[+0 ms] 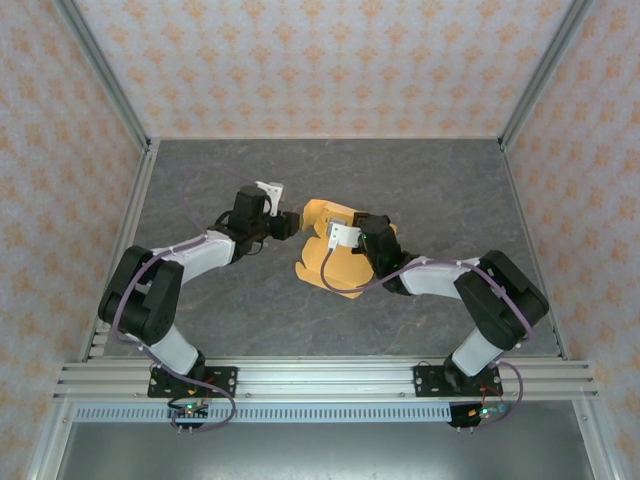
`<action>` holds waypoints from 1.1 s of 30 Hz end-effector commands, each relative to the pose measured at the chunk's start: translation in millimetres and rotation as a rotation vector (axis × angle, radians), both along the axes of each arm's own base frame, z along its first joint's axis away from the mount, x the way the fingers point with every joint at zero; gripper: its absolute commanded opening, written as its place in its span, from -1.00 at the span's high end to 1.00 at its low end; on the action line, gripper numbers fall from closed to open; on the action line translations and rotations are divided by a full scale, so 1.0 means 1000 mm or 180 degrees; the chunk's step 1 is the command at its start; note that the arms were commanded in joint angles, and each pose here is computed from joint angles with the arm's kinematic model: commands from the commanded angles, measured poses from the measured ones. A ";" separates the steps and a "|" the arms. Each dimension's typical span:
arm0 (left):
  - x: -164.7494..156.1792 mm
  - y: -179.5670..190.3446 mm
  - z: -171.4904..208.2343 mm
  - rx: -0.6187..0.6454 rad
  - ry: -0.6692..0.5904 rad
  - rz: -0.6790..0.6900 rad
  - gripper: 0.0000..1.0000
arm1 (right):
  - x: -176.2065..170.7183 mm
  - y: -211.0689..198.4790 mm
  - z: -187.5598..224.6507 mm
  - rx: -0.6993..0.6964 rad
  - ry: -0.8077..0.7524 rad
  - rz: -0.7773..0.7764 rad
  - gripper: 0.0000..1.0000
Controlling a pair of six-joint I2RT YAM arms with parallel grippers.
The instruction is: Fold the paper box
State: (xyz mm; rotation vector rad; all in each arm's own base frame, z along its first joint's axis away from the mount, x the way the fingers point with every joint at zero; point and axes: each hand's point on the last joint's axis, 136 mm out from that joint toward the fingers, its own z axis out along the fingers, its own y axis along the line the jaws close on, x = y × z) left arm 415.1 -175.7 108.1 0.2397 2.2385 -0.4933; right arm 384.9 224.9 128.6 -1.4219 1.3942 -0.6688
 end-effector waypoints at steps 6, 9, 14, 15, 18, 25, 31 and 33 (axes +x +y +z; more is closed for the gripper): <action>0.025 -0.009 0.027 -0.0234 -0.0163 -0.0388 -0.34 | 0.004 0.004 0.012 -0.0031 -0.0080 0.0017 1.00; 0.027 -0.009 0.028 -0.0362 -0.0069 -0.0570 -0.72 | 0.005 0.005 0.014 -0.0034 -0.0081 0.0021 1.00; 0.017 -0.021 0.025 -0.0410 0.0015 -0.1053 -0.93 | 0.007 0.006 0.017 -0.0039 -0.0072 0.0017 1.00; 0.015 -0.024 0.025 -0.0437 0.0017 -0.1145 -0.96 | 0.008 0.006 0.018 -0.0034 -0.0079 0.0016 1.00; 0.015 -0.032 0.024 -0.0513 0.0036 -0.1304 -0.96 | 0.009 0.006 0.019 -0.0039 -0.0079 0.0015 1.00; 0.022 -0.041 0.019 -0.0638 0.0050 -0.1404 -0.89 | 0.010 0.004 0.020 -0.0037 -0.0076 -0.0006 1.00; 0.026 -0.052 0.014 -0.0685 0.0102 -0.1512 -0.89 | 0.012 0.005 0.018 -0.0044 -0.0061 -0.0007 1.00; 0.026 -0.058 0.005 -0.0674 0.0152 -0.1560 -0.89 | 0.012 0.006 0.019 -0.0041 -0.0060 -0.0011 1.00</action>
